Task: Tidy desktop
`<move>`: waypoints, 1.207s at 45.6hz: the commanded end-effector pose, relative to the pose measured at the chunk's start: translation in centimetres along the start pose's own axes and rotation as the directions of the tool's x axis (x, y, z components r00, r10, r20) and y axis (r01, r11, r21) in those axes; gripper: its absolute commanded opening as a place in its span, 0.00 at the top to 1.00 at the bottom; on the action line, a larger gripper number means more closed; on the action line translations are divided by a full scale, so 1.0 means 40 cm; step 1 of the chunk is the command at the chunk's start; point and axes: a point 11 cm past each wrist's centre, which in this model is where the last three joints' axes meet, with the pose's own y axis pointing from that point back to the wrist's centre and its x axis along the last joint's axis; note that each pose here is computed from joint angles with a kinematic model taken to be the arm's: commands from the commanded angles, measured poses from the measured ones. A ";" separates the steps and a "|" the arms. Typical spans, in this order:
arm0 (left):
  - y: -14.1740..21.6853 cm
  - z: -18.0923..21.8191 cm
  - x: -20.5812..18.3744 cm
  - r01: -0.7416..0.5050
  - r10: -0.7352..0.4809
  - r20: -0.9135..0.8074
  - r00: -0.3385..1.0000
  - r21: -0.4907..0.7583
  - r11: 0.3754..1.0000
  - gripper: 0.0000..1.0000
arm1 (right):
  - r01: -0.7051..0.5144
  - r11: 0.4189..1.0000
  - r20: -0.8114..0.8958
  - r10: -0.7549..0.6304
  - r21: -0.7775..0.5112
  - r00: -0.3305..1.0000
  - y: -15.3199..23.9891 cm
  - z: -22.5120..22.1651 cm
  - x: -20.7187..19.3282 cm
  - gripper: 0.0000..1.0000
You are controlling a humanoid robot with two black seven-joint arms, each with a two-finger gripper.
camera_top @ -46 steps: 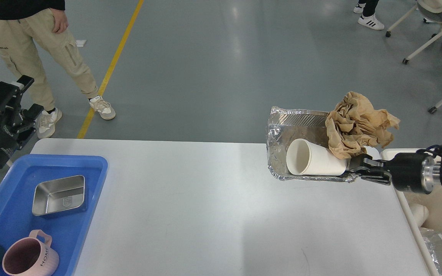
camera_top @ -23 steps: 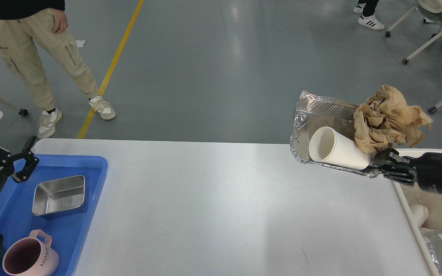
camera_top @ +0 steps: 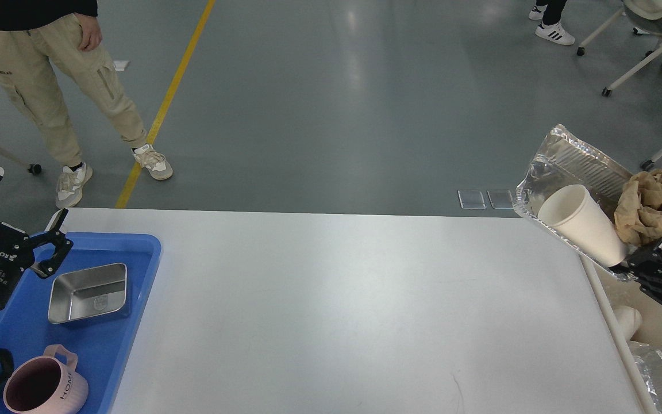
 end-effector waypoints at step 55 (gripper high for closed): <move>0.003 -0.082 -0.009 0.039 -0.037 -0.189 0.981 0.009 0.999 0.03 | -0.300 0.907 0.447 0.409 -0.297 0.796 0.041 0.370 0.098 1.00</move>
